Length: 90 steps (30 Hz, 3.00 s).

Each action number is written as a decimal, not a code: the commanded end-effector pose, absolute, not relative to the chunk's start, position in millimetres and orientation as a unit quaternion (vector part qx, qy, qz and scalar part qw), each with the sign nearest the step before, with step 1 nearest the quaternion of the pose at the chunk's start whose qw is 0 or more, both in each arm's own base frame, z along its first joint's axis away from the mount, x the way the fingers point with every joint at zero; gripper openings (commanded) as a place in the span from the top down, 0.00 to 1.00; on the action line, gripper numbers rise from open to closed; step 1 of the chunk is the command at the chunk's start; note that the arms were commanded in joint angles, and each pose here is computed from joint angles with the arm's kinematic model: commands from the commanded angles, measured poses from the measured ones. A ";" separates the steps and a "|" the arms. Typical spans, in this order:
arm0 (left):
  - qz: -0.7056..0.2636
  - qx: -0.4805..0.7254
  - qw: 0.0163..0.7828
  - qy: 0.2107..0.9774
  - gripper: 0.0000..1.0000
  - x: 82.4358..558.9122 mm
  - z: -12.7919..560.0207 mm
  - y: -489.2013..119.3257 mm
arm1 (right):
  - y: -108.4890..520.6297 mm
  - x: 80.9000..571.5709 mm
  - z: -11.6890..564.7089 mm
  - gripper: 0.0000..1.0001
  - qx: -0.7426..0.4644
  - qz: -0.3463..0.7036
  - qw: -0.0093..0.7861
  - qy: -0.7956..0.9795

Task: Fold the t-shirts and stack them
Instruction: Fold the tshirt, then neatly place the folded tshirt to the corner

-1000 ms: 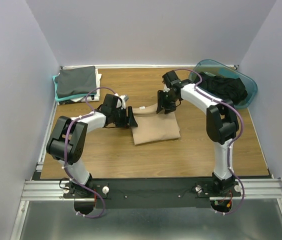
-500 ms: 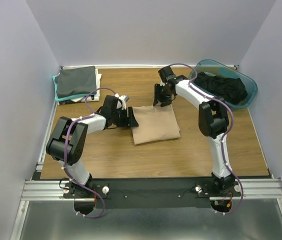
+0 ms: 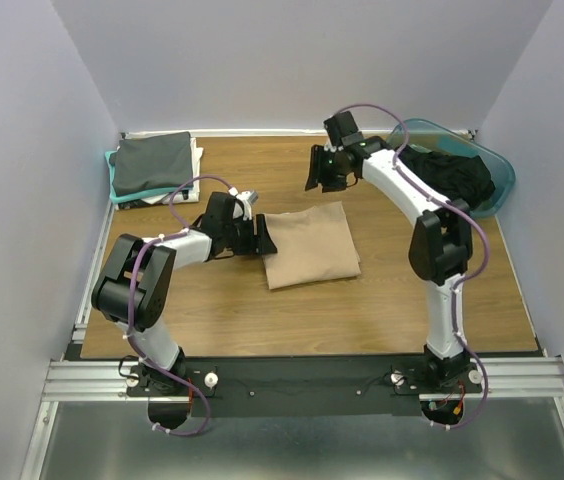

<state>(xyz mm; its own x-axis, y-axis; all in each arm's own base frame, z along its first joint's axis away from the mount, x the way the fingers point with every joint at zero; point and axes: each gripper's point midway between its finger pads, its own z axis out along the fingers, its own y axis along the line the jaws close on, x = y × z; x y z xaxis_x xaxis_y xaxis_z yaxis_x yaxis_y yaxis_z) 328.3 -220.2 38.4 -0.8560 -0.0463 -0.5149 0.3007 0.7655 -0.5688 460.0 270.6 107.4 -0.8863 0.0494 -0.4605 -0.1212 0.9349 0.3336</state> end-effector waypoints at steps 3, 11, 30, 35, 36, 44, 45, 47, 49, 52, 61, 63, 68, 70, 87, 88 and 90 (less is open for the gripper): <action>-0.300 0.045 0.191 0.933 0.31 290.1 0.0 -203.8 | 270.6 436.2 178.3 0.42 -0.030 0.223 0.278 0.934; -0.320 0.029 0.201 0.925 0.31 291.4 -7.4 -205.2 | 265.2 368.1 129.9 0.41 -0.050 0.228 0.195 0.953; -0.386 -0.044 0.207 0.898 0.25 282.9 -28.8 -183.8 | 262.6 302.6 23.7 0.41 -0.045 0.256 0.058 0.964; -0.386 -0.067 0.211 0.895 0.24 290.0 -29.4 -183.1 | 260.2 301.4 19.5 0.41 -0.046 0.252 0.056 0.965; -0.386 -0.075 0.207 0.896 0.24 288.7 -31.6 -183.0 | 260.9 301.5 19.9 0.41 -0.047 0.253 0.057 0.965; -0.389 -0.101 0.200 0.893 0.24 291.1 -39.8 -185.6 | 261.7 298.0 11.8 0.41 -0.047 0.254 0.043 0.965; -0.390 -0.104 0.199 0.893 0.24 291.5 -39.5 -186.6 | 261.6 297.9 11.2 0.41 -0.047 0.254 0.043 0.965; -0.389 -0.105 0.198 0.894 0.24 290.5 -39.3 -187.9 | 261.5 298.0 12.8 0.41 -0.049 0.254 0.045 0.965; -0.389 -0.107 0.196 0.894 0.24 289.0 -39.4 -190.1 | 261.6 297.7 13.7 0.41 -0.049 0.255 0.045 0.965; -0.389 -0.109 0.193 0.894 0.24 288.7 -39.1 -191.6 | 262.6 297.7 14.0 0.41 -0.051 0.258 0.044 0.964; -0.382 -0.116 0.183 0.898 0.24 285.2 -40.0 -194.4 | 261.5 295.8 10.7 0.41 -0.052 0.257 0.039 0.964; -0.383 -0.114 0.183 0.898 0.24 285.4 -37.9 -197.8 | 262.1 295.4 10.2 0.41 -0.054 0.258 0.039 0.964; -0.380 -0.108 0.179 0.901 0.24 284.9 -39.7 -205.4 | 261.7 294.3 9.5 0.41 -0.055 0.258 0.037 0.964; -0.381 -0.106 0.178 0.901 0.24 285.7 -39.1 -208.3 | 261.8 294.5 10.1 0.41 -0.054 0.258 0.038 0.964; -0.385 -0.065 0.146 0.909 0.40 282.9 -50.2 -245.9 | 261.6 292.1 7.8 0.41 -0.054 0.259 0.032 0.964; -0.382 -0.065 0.146 0.910 0.44 284.5 -49.8 -247.0 | 261.9 291.8 7.7 0.41 -0.054 0.258 0.032 0.964; -0.364 -0.053 0.155 0.917 0.60 290.4 -51.6 -243.8 | 261.2 292.1 9.6 0.41 -0.053 0.259 0.035 0.964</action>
<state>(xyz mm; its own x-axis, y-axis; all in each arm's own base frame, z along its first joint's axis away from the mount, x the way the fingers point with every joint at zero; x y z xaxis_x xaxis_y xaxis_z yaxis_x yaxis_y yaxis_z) 340.1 -271.9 33.2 -0.8545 -0.2928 -0.4290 0.2252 0.5354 -0.8140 307.8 268.0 32.9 -0.9859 -0.0608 -0.1557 -0.1341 0.8437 0.5198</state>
